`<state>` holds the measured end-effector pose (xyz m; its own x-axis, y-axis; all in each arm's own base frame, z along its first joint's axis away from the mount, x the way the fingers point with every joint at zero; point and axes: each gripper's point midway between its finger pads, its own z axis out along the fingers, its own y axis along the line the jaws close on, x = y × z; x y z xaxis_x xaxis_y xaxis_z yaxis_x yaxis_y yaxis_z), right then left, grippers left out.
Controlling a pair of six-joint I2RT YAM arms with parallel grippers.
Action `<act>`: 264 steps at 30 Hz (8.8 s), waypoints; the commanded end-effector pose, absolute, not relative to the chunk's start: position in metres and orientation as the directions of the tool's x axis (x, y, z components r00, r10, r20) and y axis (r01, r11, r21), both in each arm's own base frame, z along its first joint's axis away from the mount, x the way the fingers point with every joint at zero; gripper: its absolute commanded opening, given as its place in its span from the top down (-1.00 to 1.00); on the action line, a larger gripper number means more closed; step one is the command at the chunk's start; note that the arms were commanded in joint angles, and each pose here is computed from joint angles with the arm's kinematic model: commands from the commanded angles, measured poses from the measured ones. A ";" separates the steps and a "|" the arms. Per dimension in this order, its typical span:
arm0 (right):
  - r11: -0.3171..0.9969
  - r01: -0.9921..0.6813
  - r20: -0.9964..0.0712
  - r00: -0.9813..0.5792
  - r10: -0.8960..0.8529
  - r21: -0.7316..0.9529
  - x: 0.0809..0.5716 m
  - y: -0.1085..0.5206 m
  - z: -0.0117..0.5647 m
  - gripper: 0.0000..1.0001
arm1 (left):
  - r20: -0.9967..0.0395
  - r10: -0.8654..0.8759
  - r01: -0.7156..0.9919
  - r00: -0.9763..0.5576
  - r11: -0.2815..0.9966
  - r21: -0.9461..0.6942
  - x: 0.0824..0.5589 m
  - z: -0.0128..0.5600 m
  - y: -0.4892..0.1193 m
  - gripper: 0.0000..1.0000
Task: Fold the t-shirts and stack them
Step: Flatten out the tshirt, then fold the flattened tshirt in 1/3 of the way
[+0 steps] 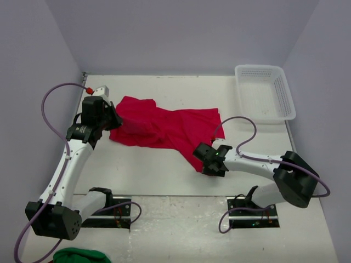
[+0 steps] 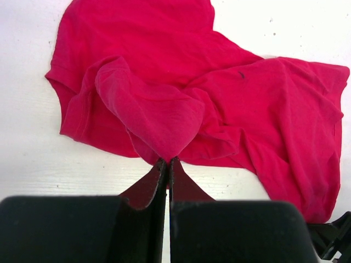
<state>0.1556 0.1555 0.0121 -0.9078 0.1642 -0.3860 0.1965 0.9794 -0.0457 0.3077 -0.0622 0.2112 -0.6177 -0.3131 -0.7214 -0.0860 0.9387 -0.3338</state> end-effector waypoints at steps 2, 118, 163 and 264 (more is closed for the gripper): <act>0.978 0.209 -0.404 -0.893 0.198 0.019 0.168 0.173 0.015 -0.04 | -0.740 -0.284 -0.052 -0.609 0.946 -0.320 0.306 0.217 -0.064 1.00; 0.963 0.219 -0.926 -0.307 0.220 0.156 0.317 0.057 0.399 1.00 | -0.921 -0.273 0.155 0.278 0.959 -0.238 0.289 0.620 -0.039 1.00; 0.980 0.147 -0.949 -0.266 0.167 0.131 0.314 0.084 0.418 1.00 | -0.934 -0.336 0.255 0.125 0.920 -0.297 0.309 0.592 -0.060 1.00; 0.982 0.154 -0.540 -0.839 0.073 -0.106 0.504 0.071 0.108 1.00 | -0.709 -0.269 -0.361 -0.652 0.932 -0.022 0.511 0.150 0.016 1.00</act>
